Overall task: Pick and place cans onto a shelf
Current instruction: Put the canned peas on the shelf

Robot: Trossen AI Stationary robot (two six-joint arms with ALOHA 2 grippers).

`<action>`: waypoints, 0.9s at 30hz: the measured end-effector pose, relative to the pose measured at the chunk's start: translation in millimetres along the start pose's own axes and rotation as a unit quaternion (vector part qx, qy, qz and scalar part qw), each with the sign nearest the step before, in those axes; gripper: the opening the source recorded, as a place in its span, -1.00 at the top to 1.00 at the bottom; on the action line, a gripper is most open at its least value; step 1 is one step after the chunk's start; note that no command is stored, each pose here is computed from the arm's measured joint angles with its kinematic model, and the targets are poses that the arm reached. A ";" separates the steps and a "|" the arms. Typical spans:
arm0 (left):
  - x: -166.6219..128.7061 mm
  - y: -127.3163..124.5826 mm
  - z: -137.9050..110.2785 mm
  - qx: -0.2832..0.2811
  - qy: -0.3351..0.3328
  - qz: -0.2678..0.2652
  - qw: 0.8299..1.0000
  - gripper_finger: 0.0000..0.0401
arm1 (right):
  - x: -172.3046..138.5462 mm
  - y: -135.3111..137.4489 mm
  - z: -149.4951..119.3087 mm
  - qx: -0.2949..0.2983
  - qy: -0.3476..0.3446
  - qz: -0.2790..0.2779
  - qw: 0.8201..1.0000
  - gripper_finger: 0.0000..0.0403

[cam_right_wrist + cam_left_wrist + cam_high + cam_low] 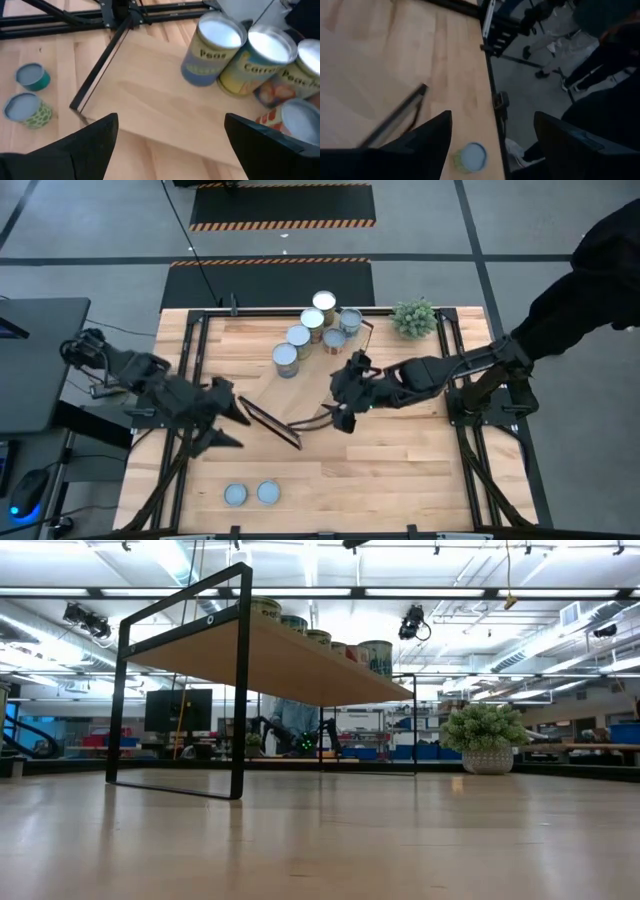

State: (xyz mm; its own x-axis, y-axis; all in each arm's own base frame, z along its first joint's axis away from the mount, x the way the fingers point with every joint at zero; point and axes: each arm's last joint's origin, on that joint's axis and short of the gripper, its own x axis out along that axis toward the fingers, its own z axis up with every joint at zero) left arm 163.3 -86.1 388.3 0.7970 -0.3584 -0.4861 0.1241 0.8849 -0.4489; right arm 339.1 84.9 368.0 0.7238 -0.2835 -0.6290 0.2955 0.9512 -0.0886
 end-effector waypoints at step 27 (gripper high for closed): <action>138.0 -57.1 -97.8 0.025 0.251 0.077 0.964 -0.49 | -32.1 53.4 -37.6 0.038 0.024 0.024 0.999 -0.85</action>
State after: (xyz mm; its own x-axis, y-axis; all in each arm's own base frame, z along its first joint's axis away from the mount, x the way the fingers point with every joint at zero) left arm 208.3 -215.2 273.6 0.4226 -0.3088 -0.8521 0.0645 0.9480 -0.3116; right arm 308.2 149.5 354.4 0.7077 -0.2307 -0.6677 0.3096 0.9509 -0.0004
